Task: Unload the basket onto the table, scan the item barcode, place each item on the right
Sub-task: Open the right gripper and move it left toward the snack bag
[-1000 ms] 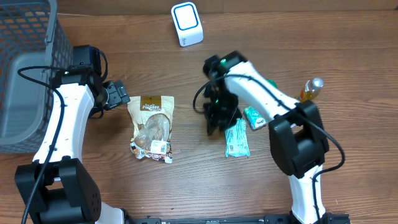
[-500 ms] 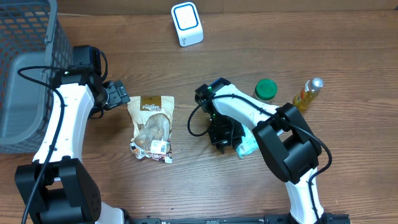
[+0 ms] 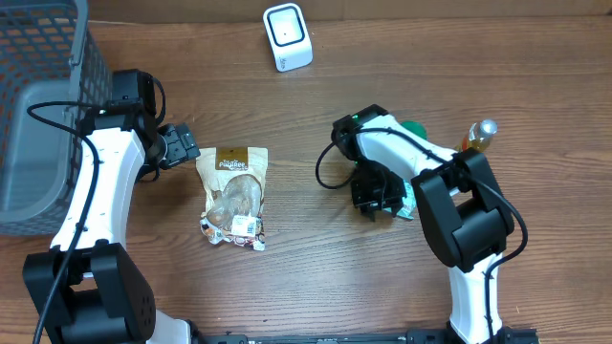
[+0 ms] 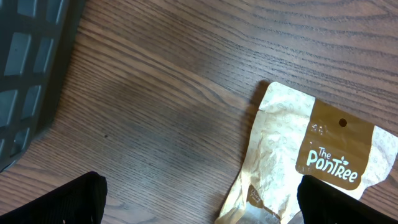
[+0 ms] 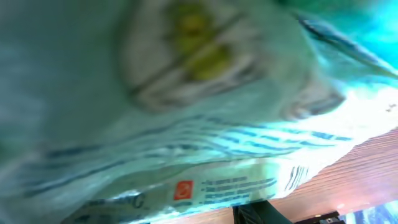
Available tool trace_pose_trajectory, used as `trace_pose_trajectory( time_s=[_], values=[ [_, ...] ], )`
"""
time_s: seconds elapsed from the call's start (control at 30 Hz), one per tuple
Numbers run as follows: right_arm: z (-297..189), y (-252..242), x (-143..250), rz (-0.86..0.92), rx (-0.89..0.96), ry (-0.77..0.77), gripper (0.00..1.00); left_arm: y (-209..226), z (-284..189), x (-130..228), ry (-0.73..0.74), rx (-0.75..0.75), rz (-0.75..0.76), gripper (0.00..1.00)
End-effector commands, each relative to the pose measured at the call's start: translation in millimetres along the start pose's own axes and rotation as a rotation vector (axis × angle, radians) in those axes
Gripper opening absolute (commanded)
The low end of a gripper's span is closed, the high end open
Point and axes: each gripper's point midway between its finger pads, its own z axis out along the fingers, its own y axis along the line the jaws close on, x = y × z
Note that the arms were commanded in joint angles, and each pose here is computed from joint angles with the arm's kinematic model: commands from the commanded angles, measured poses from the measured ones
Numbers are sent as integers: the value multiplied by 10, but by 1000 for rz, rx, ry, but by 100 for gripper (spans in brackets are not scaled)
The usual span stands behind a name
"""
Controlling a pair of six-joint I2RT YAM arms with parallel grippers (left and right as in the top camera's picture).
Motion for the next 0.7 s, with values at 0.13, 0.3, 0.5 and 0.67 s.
trace_pose_trajectory(
  time_s=[0.13,0.3,0.5,0.67],
  values=[
    [-6,258,99,-68,-94,27,42,-16,-88,-32,-26,11,22,100],
    [-208,591,148,-146,-148,-37,47,-16,-88,-32,-26,11,22,99],
    [-774,1234,50,-280,-363,-218,50,-16,-88,-32,-26,11,22,100],
    [-1311,1904,-204,-386,-642,-432,56,-16,-88,-32,-26,11,22,99]
  ],
)
